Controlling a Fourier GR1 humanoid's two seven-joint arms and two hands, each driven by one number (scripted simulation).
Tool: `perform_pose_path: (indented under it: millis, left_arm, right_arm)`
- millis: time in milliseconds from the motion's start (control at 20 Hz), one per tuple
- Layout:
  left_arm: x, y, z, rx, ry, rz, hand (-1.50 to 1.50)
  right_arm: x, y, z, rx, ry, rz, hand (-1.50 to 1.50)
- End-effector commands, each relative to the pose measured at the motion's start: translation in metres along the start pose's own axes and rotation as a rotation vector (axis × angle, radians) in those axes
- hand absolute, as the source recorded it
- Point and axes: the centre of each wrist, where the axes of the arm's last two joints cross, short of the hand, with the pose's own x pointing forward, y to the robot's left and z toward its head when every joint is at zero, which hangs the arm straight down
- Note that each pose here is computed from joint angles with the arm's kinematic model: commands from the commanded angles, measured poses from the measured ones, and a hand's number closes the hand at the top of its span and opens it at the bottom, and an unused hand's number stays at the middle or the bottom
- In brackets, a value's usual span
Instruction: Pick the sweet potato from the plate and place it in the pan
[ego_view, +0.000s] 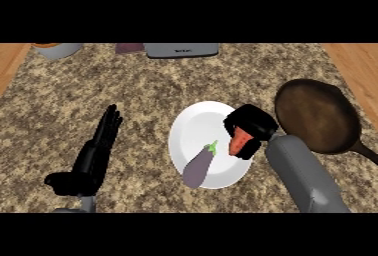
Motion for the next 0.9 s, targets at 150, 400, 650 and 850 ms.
perform_pose_path:
  millis: [150, 400, 650, 850]
  left_arm:
    - [-0.007, 0.017, 0.009, 0.081, 0.023, -0.018, 0.0]
    - [-0.003, 0.019, 0.018, 0.08, 0.02, -0.008, 0.0]
    - [-0.008, 0.007, 0.01, 0.04, 0.013, -0.009, 0.0]
    - [0.009, -0.015, 0.007, -0.031, -0.048, 0.004, 0.0]
  right_arm:
    - [-0.007, -0.001, 0.055, -0.354, 0.245, -0.001, 1.5]
    - [0.019, -0.014, 0.08, -0.518, 0.296, -0.111, 1.5]
    - [0.043, -0.025, 0.132, -0.631, 0.419, -0.224, 1.5]
    - [0.06, -0.04, 0.162, -0.707, 0.506, -0.297, 1.5]
